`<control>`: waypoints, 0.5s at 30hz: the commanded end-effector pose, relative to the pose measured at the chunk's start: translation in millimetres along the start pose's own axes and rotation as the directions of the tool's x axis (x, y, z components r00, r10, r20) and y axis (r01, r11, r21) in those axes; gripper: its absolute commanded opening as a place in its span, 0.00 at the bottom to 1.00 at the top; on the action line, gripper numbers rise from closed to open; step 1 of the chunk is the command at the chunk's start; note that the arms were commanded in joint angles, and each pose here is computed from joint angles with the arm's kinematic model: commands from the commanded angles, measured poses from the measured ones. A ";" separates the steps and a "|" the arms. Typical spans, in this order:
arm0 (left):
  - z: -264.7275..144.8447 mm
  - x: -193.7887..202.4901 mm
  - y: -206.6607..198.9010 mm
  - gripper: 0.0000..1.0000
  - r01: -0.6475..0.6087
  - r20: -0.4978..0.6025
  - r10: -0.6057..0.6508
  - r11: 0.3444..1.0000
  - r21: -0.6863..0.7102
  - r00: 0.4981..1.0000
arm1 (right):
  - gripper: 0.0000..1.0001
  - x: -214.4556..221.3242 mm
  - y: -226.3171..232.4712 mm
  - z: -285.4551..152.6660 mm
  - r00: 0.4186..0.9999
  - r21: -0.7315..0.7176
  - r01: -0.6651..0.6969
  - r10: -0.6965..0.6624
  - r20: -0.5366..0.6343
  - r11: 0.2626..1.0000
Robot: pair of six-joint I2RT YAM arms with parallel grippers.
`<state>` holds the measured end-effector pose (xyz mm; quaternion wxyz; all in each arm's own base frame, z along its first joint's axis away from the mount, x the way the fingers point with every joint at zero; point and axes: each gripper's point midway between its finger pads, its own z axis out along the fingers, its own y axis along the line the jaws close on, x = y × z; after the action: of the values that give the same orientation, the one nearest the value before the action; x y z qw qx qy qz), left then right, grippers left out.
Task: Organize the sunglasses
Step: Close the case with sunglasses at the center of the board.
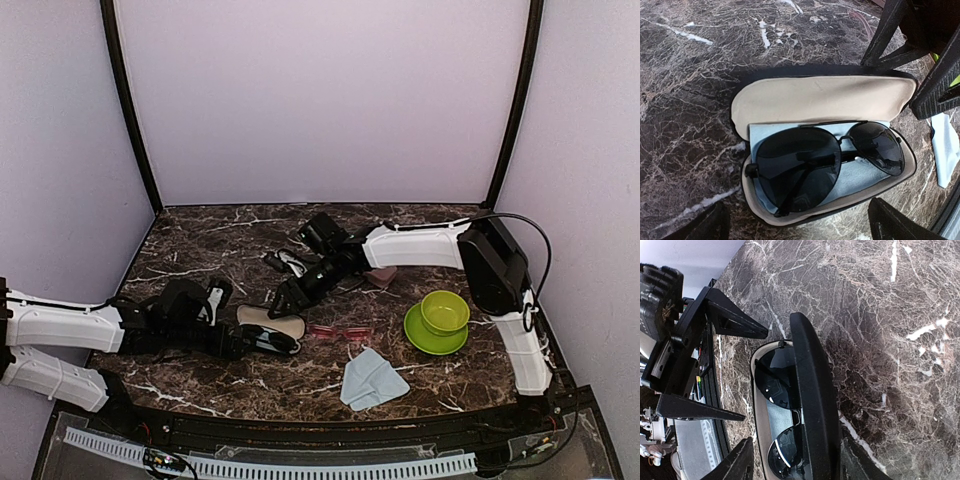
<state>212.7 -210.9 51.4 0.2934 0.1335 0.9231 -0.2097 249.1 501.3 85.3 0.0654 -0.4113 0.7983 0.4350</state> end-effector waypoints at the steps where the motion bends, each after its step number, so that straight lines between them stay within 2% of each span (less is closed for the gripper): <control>1: -2.9 -7.4 -9.7 0.99 -0.014 0.016 0.014 0.999 0.029 1.000 | 0.57 -9.8 9.4 -0.6 1.000 -0.015 0.023 -0.023 0.019 1.000; 15: 3.5 14.8 -1.4 0.99 -0.006 -0.030 0.006 1.000 0.004 1.000 | 0.51 -7.6 26.8 3.0 0.999 -0.031 0.041 -0.041 0.016 0.999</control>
<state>206.6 -215.5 48.6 0.2849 0.1420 0.9234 -0.2146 240.0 506.0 85.5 0.0610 -0.4170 0.7952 0.4360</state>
